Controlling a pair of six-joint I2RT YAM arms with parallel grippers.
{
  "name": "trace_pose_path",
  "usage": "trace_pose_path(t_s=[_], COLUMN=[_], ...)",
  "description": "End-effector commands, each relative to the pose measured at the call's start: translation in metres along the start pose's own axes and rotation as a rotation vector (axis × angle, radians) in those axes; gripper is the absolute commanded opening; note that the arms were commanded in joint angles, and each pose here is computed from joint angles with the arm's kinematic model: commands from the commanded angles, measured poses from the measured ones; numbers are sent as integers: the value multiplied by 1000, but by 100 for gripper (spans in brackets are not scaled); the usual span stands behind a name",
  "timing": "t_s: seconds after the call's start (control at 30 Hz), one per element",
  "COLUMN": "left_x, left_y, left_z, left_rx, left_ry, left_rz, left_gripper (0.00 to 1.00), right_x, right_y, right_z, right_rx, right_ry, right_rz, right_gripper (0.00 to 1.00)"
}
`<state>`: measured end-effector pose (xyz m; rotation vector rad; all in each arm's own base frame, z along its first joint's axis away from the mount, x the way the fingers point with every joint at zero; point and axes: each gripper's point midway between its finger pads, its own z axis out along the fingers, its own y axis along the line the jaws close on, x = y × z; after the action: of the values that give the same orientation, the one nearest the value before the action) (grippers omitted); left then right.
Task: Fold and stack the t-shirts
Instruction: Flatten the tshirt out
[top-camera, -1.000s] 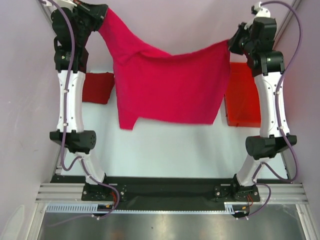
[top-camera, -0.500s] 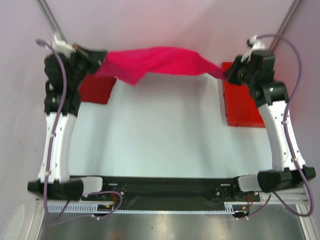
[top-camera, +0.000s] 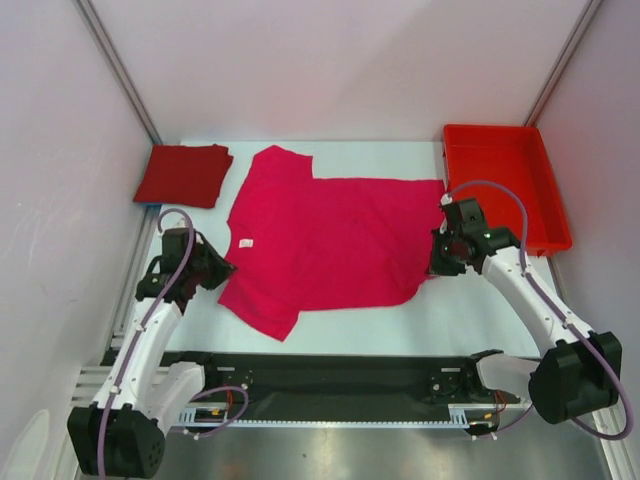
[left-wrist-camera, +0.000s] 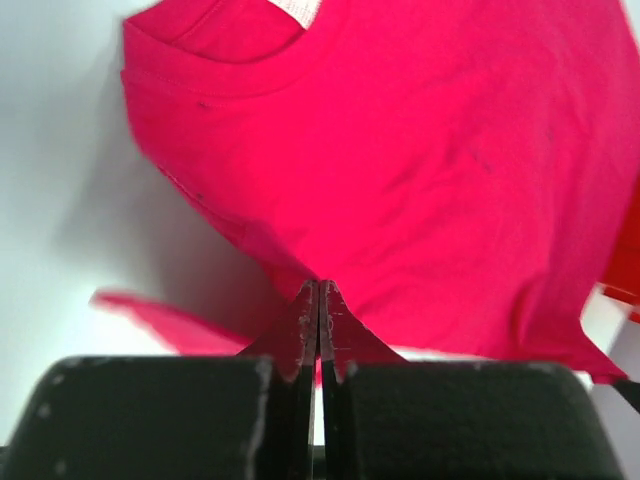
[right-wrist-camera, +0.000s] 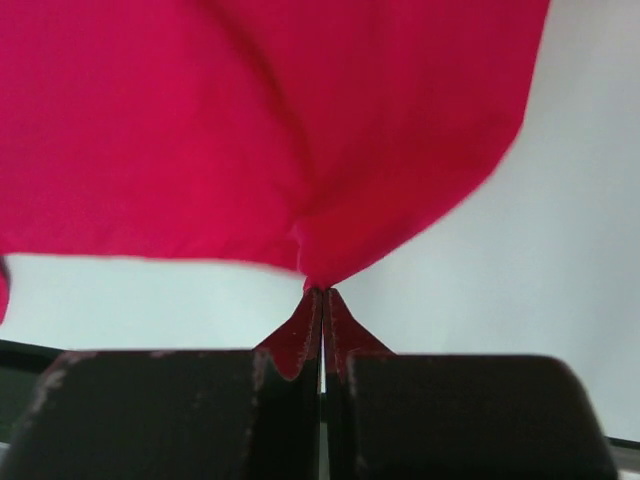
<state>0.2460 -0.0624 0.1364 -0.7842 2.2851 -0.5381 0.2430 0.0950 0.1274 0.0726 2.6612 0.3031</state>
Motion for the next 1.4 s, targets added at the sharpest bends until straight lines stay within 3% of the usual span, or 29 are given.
trace_pose_path(t_s=[0.0, 0.03, 0.07, 0.13, 0.17, 0.2, 0.27, 0.3, 0.37, 0.5, 0.57, 0.63, 0.73, 0.87, 0.97, 1.07, 1.2, 1.33, 1.37], left_x=[-4, 5, 9, 13, 14, 12, -3, -6, -7, -2, -4, -10, -24, -51, -64, -64, -40, -2, 4], left_y=[18, 33, 39, 52, 53, 60, 61, 61, 72, 74, 72, 69, 66, 69, 80, 81, 87, 95, 90], left_z=[11, 17, 19, 21, 20, 16, 4, -1, -12, -18, -20, -23, -30, -52, -73, -82, -74, -53, -47], left_rx=[-85, -150, -172, -236, -244, -281, -310, -321, -382, -393, -376, -379, -394, -481, -590, -594, -565, -512, -471], left_ry=[-16, 21, 39, 43, 44, 25, -51, -64, -85, -68, -78, -92, -140, -234, -310, -332, -272, -151, -120], left_rz=[18, -19, -35, -55, -71, -76, -85, -83, -81, -78, -69, -64, -46, -24, -57, -84, -124, -149, -160], left_gripper=[1, 7, 7, 33, 47, 74, 97, 100, 100, 97, 95, 94, 93, 93, 94, 95, 93, 79, 74], right_x=[-11, -5, -5, 1, 4, 6, 11, 14, 17, 5, -1, -8, -24, 13, 38, 53, 78, 81, 79], right_y=[2, 1, 2, 0, -1, -3, -4, -6, -6, 2, 17, 66, 143, 255, 311, 337, 345, 330, 328], right_z=[10, 15, 17, 19, 19, 18, 18, 14, 11, -4, -6, 1, 5, 24, 37, 54, 81, 103, 108], right_rx=[19, 35, 36, 60, 71, 85, 91, 103, 108, 136, 130, 12, -196, -382, -467, -469, -374, -267, -251], right_ry=[-20, 30, 38, 68, 75, 79, 89, 90, 99, 55, 38, 0, -53, -18, 9, 37, 83, 81, 75], right_rz=[-6, 3, 13, 41, 51, 60, 82, 94, 105, 4, -79, -175, -228, -457, -552, -594, -646, -614, -607], right_gripper=[0, 0, 0, 0, 5, 6, 12, 17, 29, 34, 47, 56, 60, 65, 67, 63, 54, 26, 24])
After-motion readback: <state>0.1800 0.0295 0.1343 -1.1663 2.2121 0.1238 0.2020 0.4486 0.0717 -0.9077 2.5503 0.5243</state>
